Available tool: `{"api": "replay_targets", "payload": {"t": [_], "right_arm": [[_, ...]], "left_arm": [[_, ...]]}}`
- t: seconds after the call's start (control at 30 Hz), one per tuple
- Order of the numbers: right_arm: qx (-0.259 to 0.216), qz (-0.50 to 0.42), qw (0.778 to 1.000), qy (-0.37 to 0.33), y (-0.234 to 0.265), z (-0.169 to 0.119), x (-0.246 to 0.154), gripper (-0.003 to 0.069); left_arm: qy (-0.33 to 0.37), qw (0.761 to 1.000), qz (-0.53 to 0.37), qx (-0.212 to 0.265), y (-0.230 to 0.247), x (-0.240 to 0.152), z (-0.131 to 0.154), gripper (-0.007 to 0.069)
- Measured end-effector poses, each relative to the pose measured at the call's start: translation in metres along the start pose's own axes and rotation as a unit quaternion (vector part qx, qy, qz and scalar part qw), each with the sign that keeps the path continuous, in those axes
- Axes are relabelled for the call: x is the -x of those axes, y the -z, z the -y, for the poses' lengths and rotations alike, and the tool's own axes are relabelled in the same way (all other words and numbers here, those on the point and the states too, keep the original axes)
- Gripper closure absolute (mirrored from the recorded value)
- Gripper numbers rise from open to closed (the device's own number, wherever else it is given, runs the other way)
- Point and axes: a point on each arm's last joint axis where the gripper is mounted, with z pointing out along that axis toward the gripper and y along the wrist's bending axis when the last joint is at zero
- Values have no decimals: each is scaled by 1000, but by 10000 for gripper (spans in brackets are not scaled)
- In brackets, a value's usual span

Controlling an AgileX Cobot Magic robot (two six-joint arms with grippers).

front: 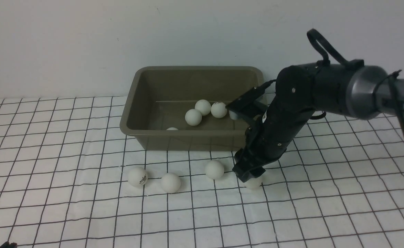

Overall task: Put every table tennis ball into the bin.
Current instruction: Use the right arm to clamp the table tennis ball closest to it

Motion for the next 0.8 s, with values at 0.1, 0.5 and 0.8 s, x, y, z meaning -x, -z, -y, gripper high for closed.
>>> {"api": "replay_targets", "payload": {"t": [0.1, 0.5, 0.8], "right_arm": [[-10, -5, 1000, 1, -6, 2, -1, 263], [-16, -20, 1000, 0, -26, 6, -3, 263], [-14, -29, 999, -10, -34, 7, -5, 284]], "left_arm": [[0, 1000, 0, 0, 0, 0, 0, 629], [0, 1000, 0, 0, 0, 0, 0, 629], [0, 1000, 0, 0, 0, 0, 0, 629]]}}
